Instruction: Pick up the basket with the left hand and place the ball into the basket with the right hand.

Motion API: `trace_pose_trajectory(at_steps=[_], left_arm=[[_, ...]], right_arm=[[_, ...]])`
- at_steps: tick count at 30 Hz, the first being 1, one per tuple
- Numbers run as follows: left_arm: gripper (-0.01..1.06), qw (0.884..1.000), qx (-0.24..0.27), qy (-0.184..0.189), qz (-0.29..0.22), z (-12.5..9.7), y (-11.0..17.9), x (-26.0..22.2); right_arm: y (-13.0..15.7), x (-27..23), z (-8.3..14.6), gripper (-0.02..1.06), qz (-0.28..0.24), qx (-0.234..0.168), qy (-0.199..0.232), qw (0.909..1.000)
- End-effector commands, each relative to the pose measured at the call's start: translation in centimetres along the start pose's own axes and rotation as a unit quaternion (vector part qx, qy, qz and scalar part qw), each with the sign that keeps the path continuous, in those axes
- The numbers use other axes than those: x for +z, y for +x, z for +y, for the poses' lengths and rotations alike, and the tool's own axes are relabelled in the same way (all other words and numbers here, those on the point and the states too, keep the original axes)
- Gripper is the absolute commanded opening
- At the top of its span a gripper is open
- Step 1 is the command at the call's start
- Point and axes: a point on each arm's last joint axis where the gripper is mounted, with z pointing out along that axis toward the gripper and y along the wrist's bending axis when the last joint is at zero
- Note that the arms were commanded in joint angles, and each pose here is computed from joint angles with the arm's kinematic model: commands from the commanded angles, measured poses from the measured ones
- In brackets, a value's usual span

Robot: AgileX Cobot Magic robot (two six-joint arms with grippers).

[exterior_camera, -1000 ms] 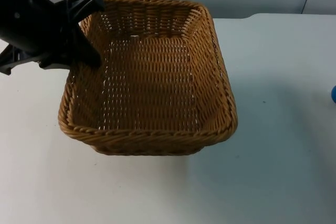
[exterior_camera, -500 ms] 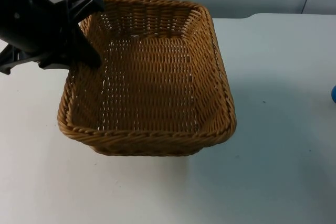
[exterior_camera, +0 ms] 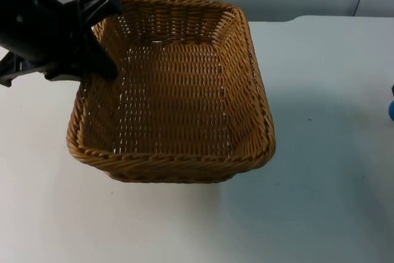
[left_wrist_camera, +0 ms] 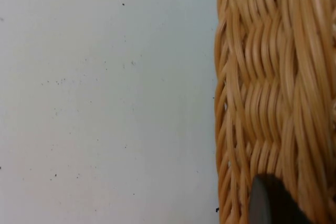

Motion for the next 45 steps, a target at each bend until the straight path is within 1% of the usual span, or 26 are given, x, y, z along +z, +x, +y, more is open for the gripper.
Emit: trace_pose_trajectory(at_steps=[1,4,6,10,15,19,22,25,30,31,32,34,35,36,40,41,42,45], left_arm=[[0.0,1.0,-0.003,0.005,-0.008,-0.2,-0.1,-0.4],[0.0,1.0,-0.002,0.003,-0.01,-0.2,-0.2,-0.4],[0.0,1.0,-0.002,0.002,-0.011,-0.1,-0.2,-0.4],[0.0,1.0,-0.002,0.002,-0.011,-0.1,-0.2,-0.4],[0.0,1.0,-0.003,0.002,-0.008,-0.1,-0.1,-0.3],[0.0,1.0,-0.005,0.001,-0.002,0.1,-0.1,0.0],[0.0,1.0,-0.005,0.001,-0.002,0.1,0.0,0.0],[0.0,1.0,-0.005,0.001,-0.002,0.1,0.0,0.0],[0.0,1.0,-0.005,0.001,-0.002,0.1,0.0,0.0],[0.0,1.0,-0.005,0.001,-0.002,0.1,0.0,0.0],[0.0,1.0,-0.005,0.001,-0.002,0.1,0.0,0.0],[0.0,1.0,-0.005,0.001,-0.002,0.1,0.0,0.0],[0.0,1.0,-0.005,0.001,-0.002,0.1,0.0,0.0],[0.0,1.0,-0.005,0.001,-0.002,0.1,0.0,0.0],[0.0,1.0,-0.005,0.003,0.002,0.1,0.0,0.0],[0.0,1.0,-0.005,0.003,0.002,0.1,0.0,0.0],[0.0,1.0,-0.005,0.003,0.002,0.1,0.0,0.0],[0.0,1.0,-0.006,0.005,0.005,0.1,0.1,0.0]], right_arm=[[-0.5,0.4,0.0,0.77,-0.008,0.001,0.005,1.0],[-1.2,1.7,0.5,0.77,-0.003,-0.006,0.0,1.0],[-1.3,2.3,1.1,0.77,-0.003,-0.013,-0.001,0.9999],[-1.1,3.3,1.5,0.77,0.004,-0.015,0.002,0.9999],[-0.8,4.3,1.3,0.75,0.021,-0.009,0.009,0.9997],[-0.8,4.5,1.3,0.74,0.017,-0.008,0.01,0.9998],[-1.0,4.5,1.3,0.71,0.011,-0.007,0.011,0.9999],[-1.1,4.5,1.2,0.62,0.006,-0.004,0.013,0.9999],[-1.2,4.5,1.2,0.59,0.0,0.003,0.014,0.9999],[-1.2,4.5,1.2,0.55,0.0,0.005,0.014,0.9999],[-1.2,4.5,1.2,0.55,0.0,0.005,0.014,0.9999],[-1.2,4.5,1.2,0.43,0.001,0.008,0.015,0.9999],[-1.2,4.5,1.2,0.31,0.0,0.007,0.016,0.9999],[-1.2,4.5,1.2,0.31,0.0,0.007,0.016,0.9999],[-1.2,4.5,1.2,0.04,0.0,0.008,0.016,0.9998],[-1.2,4.5,1.2,0.04,0.0,0.008,0.016,0.9998],[-1.2,4.5,1.2,0.0,0.001,0.008,0.015,0.9999],[-1.5,3.2,1.4,0.0,-0.006,0.007,0.014,0.9999]])
